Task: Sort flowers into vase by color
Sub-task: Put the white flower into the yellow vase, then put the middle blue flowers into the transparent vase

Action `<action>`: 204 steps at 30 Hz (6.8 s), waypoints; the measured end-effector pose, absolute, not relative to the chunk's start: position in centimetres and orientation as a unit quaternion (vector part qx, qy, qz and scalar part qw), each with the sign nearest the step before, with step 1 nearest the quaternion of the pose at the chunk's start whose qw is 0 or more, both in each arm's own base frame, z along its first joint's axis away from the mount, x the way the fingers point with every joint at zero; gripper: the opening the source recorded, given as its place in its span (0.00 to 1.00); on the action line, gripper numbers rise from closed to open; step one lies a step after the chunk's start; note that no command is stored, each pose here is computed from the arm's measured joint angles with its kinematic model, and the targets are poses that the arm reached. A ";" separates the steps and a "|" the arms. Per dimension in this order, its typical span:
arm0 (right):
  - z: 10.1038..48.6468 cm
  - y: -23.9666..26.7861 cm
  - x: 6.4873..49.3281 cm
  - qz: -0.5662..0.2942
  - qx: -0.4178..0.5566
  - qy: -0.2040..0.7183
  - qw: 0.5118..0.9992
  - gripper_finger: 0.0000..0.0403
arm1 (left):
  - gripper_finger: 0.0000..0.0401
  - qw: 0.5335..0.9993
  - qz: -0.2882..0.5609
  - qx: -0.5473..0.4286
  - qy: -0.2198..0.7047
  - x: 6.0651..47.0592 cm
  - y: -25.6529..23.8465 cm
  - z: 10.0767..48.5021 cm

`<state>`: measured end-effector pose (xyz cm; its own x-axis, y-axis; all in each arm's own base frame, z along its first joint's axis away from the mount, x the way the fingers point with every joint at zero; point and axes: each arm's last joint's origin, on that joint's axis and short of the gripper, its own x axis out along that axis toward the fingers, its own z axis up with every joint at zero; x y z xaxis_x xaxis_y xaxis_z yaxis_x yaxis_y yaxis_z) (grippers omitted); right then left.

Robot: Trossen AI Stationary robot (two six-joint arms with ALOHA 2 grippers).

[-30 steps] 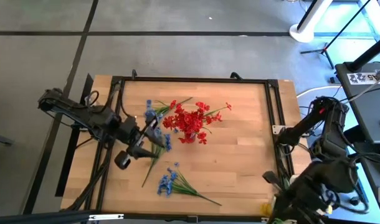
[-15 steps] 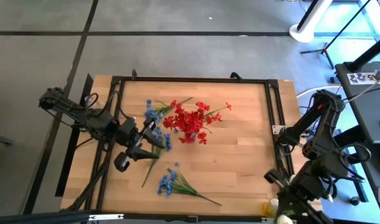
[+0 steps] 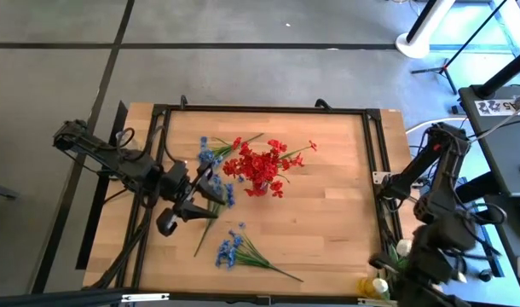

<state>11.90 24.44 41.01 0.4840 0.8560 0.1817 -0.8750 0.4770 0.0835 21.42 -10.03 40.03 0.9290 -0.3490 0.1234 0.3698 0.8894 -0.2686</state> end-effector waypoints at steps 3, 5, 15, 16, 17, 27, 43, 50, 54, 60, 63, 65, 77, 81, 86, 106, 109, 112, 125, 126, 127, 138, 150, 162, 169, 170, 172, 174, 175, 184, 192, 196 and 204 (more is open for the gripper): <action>40.2 25.1 10.9 0.510 0.076 -0.046 0.856 0.01 | 0.39 0.970 -0.186 -0.154 -0.034 21.4 -10.0 40.0; 38.9 25.4 10.7 0.499 0.075 -0.034 0.862 0.01 | 0.39 0.970 -0.185 -0.157 -0.030 21.4 -10.0 40.0; 33.6 24.8 10.5 0.472 0.104 -0.049 0.874 0.01 | 0.39 0.967 -0.174 -0.182 -0.026 21.5 -10.0 39.9; 33.3 24.7 10.4 0.473 0.102 -0.047 0.874 0.01 | 0.39 0.968 -0.170 -0.183 -0.026 21.5 -9.9 39.9; 33.1 24.6 10.4 0.471 0.101 -0.045 0.875 0.01 | 0.39 0.968 -0.167 -0.184 -0.027 21.5 -9.9 39.9; 34.0 23.2 9.5 0.473 0.075 -0.071 0.875 0.01 | 0.39 0.968 -0.157 -0.195 -0.025 21.5 -9.8 39.9; 34.6 22.4 9.1 0.497 0.081 -0.063 0.862 0.01 | 0.39 0.968 -0.141 -0.205 -0.019 21.5 -9.8 39.8; 34.4 22.4 9.0 0.513 0.087 -0.048 0.853 0.01 | 0.39 0.970 -0.126 -0.207 -0.015 21.6 -9.7 39.6; 34.4 22.5 8.9 0.529 0.096 -0.040 0.842 0.01 | 0.39 0.970 -0.127 -0.207 -0.015 21.6 -9.7 39.6; 34.2 22.5 8.8 0.542 0.107 -0.018 0.834 0.01 | 0.39 0.971 -0.120 -0.207 -0.016 21.6 -9.7 39.6; 34.2 22.6 8.8 0.550 0.107 -0.015 0.828 0.01 | 0.39 0.971 -0.119 -0.207 -0.017 21.6 -9.7 39.6; 34.2 22.5 8.7 0.557 0.111 -0.014 0.823 0.01 | 0.39 0.971 -0.119 -0.207 -0.017 21.6 -9.7 39.6; 34.3 22.1 8.5 0.565 0.116 0.003 0.817 0.01 | 0.39 0.971 -0.116 -0.208 -0.017 21.6 -9.6 39.6; 33.5 22.3 8.6 0.558 0.095 0.032 0.824 0.01 | 0.39 0.969 -0.116 -0.217 -0.015 21.6 -9.6 39.6; 33.4 22.6 7.8 0.545 0.075 0.020 0.835 0.01 | 0.39 0.967 -0.114 -0.228 -0.004 21.6 -9.6 39.4; 33.5 22.6 7.2 0.521 0.058 0.024 0.852 0.01 | 0.39 0.971 -0.071 -0.228 -0.010 22.0 -8.6 39.3; 33.2 22.6 6.9 0.517 0.047 0.039 0.854 0.01 | 0.39 0.971 -0.071 -0.228 -0.006 22.0 -8.6 39.3; 32.7 22.6 6.7 0.517 0.034 0.060 0.853 0.01 | 0.39 0.971 -0.070 -0.229 -0.003 22.0 -8.6 39.2; 31.4 22.5 6.4 0.536 0.033 0.144 0.831 0.11 | 0.39 0.969 -0.051 -0.244 0.010 22.3 -7.9 38.9; 31.1 22.4 6.4 0.533 0.030 0.160 0.830 0.12 | 0.39 0.969 -0.050 -0.243 0.010 22.3 -7.9 38.9; 30.8 22.4 6.4 0.531 0.028 0.176 0.828 0.12 | 0.39 0.969 -0.050 -0.243 0.010 22.3 -7.9 38.9; 30.0 21.9 6.1 0.520 0.033 0.276 0.808 0.19 | 0.39 0.969 -0.052 -0.241 0.012 22.3 -7.9 38.9; 35.4 20.3 5.4 0.504 0.052 0.382 0.773 0.43 | 0.39 0.968 -0.007 -0.250 0.003 22.5 -7.6 38.7; 40.6 17.6 5.1 0.405 0.127 0.409 0.808 0.44 | 0.39 0.962 -0.047 -0.266 0.024 23.1 -8.2 38.2; 43.5 16.0 5.6 0.296 0.170 0.315 0.886 0.44 | 0.39 0.953 -0.048 -0.298 0.035 23.5 -8.6 37.8; 43.7 15.8 5.7 0.272 0.183 0.300 0.896 0.44 | 0.39 0.952 -0.045 -0.299 0.040 23.6 -8.7 37.6; 44.1 15.5 5.9 0.228 0.198 0.270 0.914 0.44 | 0.39 0.947 -0.040 -0.312 0.059 23.8 -8.9 37.1; 44.3 15.1 6.1 0.194 0.203 0.242 0.929 0.44 | 0.39 0.931 -0.025 -0.349 0.104 24.1 -9.2 36.0; 44.4 14.9 6.3 0.175 0.204 0.230 0.936 0.44 | 0.39 0.921 -0.016 -0.365 0.137 24.2 -9.6 35.2; 44.6 12.2 8.5 0.052 0.214 0.183 0.958 0.44 | 0.32 0.781 0.160 -0.430 0.424 20.1 -13.7 28.3; 44.0 9.9 10.4 -0.058 0.160 0.176 0.970 0.53 | 0.38 0.716 0.341 -0.403 0.457 20.5 -12.2 24.1; 43.9 9.7 10.9 -0.057 0.168 0.191 0.965 0.61 | 0.46 0.687 0.399 -0.407 0.452 21.4 -10.5 21.6; 43.5 10.4 11.5 -0.027 0.197 0.229 0.953 0.72 | 0.51 0.662 0.387 -0.450 0.457 22.9 -9.3 16.7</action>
